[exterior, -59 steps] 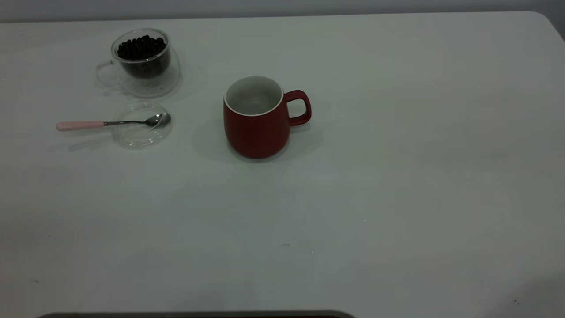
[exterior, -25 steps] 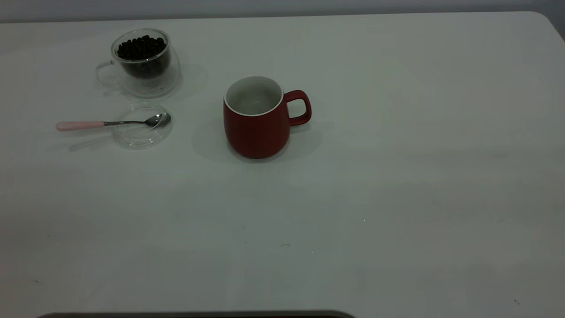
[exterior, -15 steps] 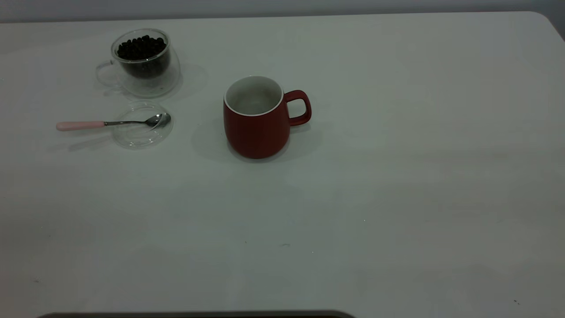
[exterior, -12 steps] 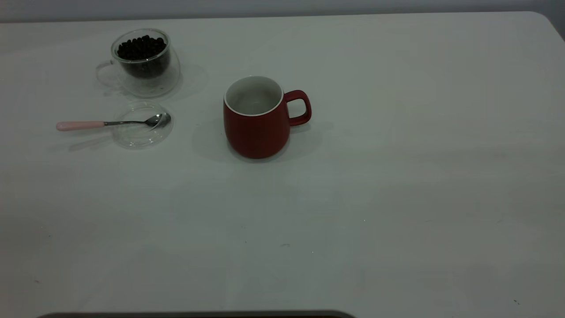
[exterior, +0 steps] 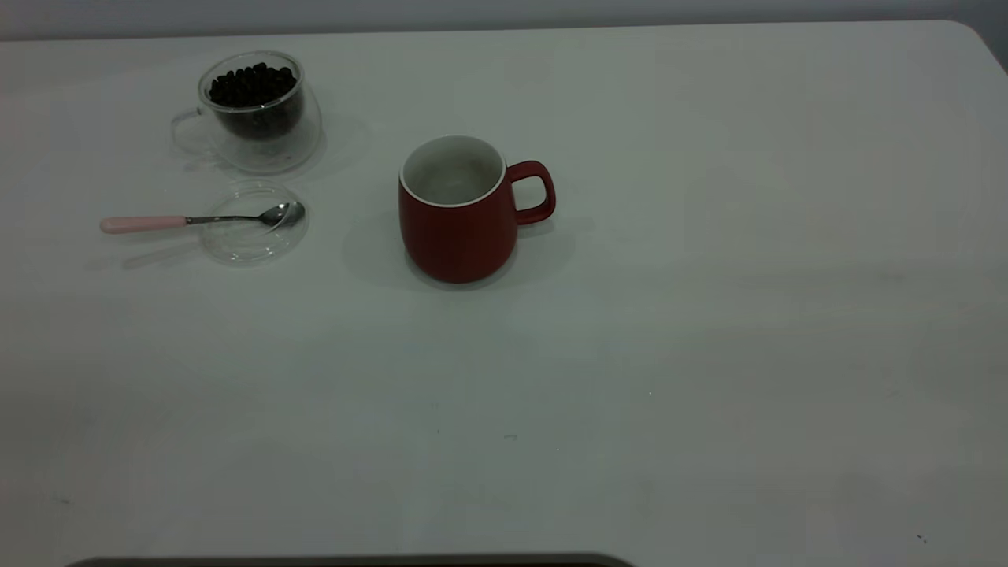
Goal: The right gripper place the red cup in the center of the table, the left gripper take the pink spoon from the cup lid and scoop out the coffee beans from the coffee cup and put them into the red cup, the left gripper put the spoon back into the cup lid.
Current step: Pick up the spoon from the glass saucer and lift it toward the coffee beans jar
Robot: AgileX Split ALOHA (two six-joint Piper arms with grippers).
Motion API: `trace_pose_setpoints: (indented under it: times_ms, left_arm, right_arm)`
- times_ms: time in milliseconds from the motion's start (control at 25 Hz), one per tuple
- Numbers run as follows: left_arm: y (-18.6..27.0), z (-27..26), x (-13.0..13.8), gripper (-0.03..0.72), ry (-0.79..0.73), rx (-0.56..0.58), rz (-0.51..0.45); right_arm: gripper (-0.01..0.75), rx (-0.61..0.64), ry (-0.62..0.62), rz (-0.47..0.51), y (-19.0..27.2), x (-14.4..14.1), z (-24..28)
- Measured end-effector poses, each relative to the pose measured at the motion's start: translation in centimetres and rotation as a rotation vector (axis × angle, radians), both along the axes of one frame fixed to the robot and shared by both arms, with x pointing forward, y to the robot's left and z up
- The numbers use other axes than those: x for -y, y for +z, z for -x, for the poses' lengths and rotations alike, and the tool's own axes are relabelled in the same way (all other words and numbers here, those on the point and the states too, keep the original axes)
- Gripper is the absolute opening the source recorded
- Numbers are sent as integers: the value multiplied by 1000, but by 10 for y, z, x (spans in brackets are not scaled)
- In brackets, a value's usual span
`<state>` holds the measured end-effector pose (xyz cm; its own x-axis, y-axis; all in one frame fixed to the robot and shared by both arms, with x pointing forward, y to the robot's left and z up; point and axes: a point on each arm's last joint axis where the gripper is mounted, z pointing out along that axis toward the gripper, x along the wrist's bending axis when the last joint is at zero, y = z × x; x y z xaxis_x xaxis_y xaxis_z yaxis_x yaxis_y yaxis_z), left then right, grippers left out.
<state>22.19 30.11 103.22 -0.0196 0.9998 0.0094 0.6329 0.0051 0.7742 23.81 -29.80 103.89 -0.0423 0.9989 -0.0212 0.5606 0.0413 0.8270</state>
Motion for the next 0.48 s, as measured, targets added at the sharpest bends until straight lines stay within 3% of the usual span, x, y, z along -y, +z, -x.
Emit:
trace_pose_setpoints:
  times_ms: [480]
  left_arm:
    - [1,-1,1,589,-2,4,22]
  right_arm:
    - [590,0,1,1,0,0,0]
